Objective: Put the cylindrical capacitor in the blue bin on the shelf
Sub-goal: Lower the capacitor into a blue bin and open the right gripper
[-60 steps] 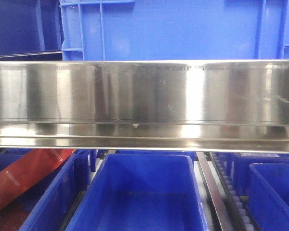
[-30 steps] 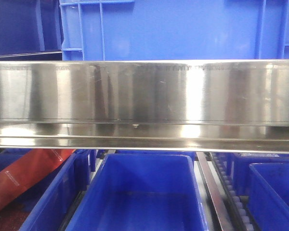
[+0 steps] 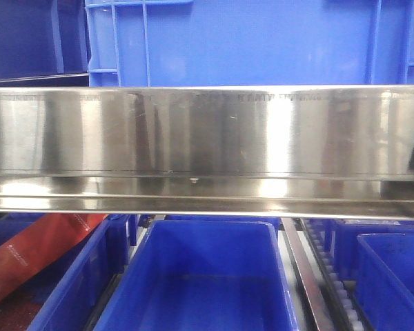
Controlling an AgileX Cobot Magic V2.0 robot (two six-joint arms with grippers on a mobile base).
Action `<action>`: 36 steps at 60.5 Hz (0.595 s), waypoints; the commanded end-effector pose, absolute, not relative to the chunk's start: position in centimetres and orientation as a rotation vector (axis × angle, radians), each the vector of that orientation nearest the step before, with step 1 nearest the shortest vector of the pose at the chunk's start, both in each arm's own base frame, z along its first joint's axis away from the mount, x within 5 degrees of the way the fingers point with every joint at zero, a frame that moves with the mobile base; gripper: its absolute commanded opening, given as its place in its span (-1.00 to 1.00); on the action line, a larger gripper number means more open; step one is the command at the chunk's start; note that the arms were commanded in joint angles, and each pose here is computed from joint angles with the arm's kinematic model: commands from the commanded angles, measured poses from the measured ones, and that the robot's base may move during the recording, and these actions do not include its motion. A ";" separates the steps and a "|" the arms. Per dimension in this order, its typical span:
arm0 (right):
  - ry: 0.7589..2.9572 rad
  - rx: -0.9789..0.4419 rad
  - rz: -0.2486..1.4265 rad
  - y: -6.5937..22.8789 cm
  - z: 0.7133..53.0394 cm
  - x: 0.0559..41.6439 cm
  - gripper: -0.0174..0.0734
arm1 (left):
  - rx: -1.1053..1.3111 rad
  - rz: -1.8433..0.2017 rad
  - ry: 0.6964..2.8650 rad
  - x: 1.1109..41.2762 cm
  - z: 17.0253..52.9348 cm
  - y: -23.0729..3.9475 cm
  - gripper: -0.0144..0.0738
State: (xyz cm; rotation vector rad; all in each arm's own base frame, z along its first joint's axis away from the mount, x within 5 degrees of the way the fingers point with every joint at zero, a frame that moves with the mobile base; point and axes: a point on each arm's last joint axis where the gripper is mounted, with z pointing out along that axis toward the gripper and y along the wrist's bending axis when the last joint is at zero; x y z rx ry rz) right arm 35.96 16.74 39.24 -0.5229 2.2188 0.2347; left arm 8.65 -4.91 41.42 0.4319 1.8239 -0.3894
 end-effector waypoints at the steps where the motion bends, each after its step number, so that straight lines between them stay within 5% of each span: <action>1: 2.210 -0.530 0.228 16.7 39.4 36.1 0.46 | 0.413 -0.415 1.802 8.6 41.7 -4.9 -0.92; 10: 2.197 -0.525 0.232 16.6 39.9 35.8 0.65 | 0.411 -0.422 1.803 8.5 41.7 -4.9 -0.92; 23: 2.106 -0.502 0.248 15.4 43.6 33.2 0.62 | 0.411 -0.422 1.803 8.5 41.7 -4.9 -0.92; 30: 2.031 -0.485 0.261 14.3 46.4 30.9 0.34 | 0.411 -0.422 1.803 8.5 41.7 -4.9 -0.92; 36: 1.979 -0.474 0.269 13.2 48.4 28.4 -0.12 | 0.411 -0.422 1.803 8.5 41.7 -4.9 -0.92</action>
